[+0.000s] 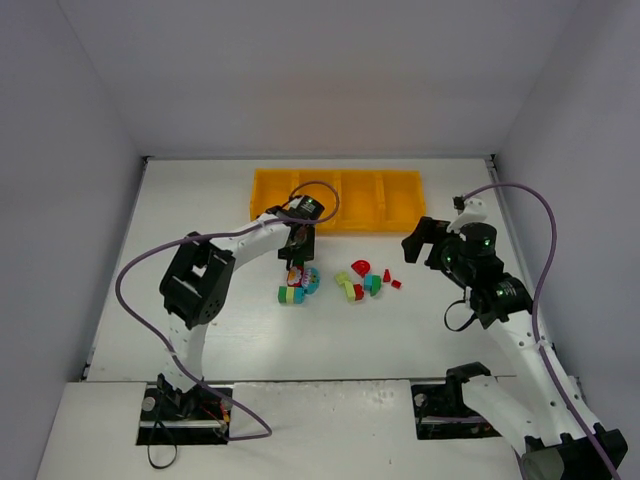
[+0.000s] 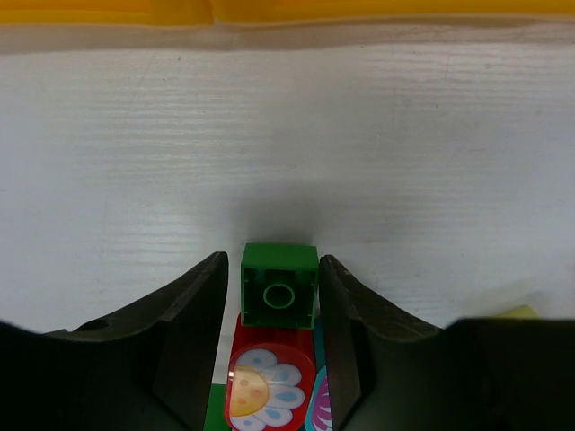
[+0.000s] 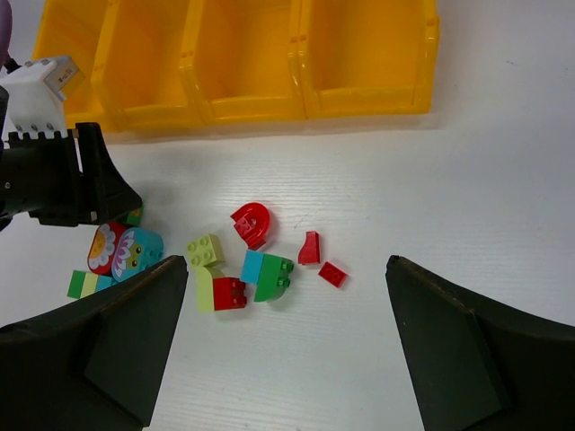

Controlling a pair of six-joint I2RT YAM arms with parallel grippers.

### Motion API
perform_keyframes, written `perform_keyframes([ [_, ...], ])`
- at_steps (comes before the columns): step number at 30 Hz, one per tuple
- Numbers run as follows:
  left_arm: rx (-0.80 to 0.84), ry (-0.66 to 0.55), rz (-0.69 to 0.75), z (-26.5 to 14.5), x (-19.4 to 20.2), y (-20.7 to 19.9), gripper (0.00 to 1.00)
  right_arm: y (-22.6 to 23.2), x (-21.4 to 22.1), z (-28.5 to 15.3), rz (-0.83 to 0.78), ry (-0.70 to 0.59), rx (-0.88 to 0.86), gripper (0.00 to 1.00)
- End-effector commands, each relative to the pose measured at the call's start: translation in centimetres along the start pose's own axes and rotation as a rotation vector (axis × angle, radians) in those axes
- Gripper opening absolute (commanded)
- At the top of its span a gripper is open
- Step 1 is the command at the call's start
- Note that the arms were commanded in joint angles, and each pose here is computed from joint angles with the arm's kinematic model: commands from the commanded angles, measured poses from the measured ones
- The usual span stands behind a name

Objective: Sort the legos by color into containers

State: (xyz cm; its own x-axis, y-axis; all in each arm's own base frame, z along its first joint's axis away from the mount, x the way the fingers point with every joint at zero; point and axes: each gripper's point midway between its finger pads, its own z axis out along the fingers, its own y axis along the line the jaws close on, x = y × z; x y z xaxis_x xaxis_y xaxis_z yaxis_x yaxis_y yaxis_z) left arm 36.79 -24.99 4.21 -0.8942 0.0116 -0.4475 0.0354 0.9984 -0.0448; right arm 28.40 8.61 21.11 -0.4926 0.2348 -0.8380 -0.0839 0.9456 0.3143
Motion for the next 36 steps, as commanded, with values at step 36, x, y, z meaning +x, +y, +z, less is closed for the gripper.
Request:
perform_keyframes([
  [36, 0.020, -0.519, 0.065, -8.3, -22.2, 7.9, 0.00, 0.3, -2.3, -1.3, -0.008, -0.118, -0.011, 0.90],
])
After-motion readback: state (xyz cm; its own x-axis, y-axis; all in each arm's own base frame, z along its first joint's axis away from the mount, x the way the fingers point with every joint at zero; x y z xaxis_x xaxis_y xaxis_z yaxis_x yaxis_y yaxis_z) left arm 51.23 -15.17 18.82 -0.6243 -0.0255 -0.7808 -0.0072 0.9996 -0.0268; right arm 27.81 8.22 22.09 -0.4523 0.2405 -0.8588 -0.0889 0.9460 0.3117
